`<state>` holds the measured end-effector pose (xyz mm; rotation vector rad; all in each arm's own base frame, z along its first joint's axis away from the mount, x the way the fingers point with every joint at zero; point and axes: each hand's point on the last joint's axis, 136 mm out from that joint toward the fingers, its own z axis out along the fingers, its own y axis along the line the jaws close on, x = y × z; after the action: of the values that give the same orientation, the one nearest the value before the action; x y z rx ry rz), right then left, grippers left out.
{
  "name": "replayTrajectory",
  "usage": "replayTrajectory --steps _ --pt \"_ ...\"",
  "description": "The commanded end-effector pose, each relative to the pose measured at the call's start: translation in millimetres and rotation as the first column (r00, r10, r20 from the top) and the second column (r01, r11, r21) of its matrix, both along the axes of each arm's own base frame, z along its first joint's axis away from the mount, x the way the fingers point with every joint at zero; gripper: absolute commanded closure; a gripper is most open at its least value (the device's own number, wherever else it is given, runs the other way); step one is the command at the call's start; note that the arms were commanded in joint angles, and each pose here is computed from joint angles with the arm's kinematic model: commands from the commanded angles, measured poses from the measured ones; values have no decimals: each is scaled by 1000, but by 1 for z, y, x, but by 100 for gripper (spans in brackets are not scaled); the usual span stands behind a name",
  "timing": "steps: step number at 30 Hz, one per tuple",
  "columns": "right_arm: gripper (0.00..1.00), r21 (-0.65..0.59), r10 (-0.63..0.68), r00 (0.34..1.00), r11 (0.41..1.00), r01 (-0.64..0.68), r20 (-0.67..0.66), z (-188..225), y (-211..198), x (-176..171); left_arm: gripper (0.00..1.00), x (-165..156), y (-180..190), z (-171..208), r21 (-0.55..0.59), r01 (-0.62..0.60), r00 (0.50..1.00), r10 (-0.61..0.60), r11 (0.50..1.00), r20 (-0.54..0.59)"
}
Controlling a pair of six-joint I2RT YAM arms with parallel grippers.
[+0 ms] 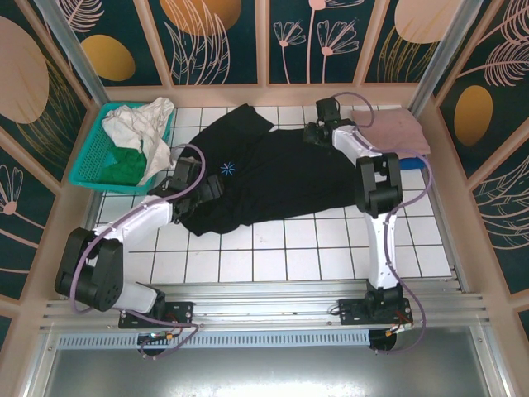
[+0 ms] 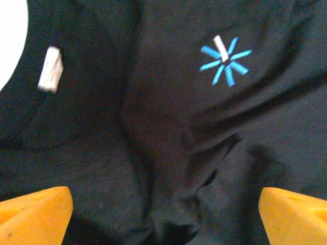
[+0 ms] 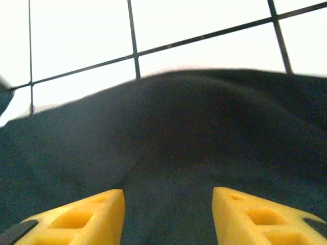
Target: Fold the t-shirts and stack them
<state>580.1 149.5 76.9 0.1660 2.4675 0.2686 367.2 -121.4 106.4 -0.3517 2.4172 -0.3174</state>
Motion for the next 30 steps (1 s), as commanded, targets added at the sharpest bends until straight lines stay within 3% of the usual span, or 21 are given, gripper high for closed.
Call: replayTrajectory --steps 1,4,8,14,19,27,30 --pt "47 -15 40 997 999 -40 63 55 10 -49 5 45 -19 24 15 66 995 -67 998 68" --pt "45 8 30 999 1000 -30 22 38 5 -100 6 89 -36 9 48 90 995 -91 995 34" --pt "43 -67 -75 997 995 73 -20 19 -32 -152 7 145 -54 -9 74 87 996 -88 993 17" --pt "42 -96 -140 987 987 132 -79 -10 -69 -178 6 199 -63 -49 136 66 997 -62 988 -39" --pt "43 -100 -148 985 985 139 -93 -24 -71 -162 6 208 -40 -78 166 2 996 13 986 -85" --pt "52 -128 -174 972 980 155 -155 -49 -74 -159 6 188 10 -96 126 -89 988 104 988 -118" --pt "70 -152 -191 969 974 168 -154 -46 -79 -160 6 188 9 -93 115 -81 989 94 990 -113"
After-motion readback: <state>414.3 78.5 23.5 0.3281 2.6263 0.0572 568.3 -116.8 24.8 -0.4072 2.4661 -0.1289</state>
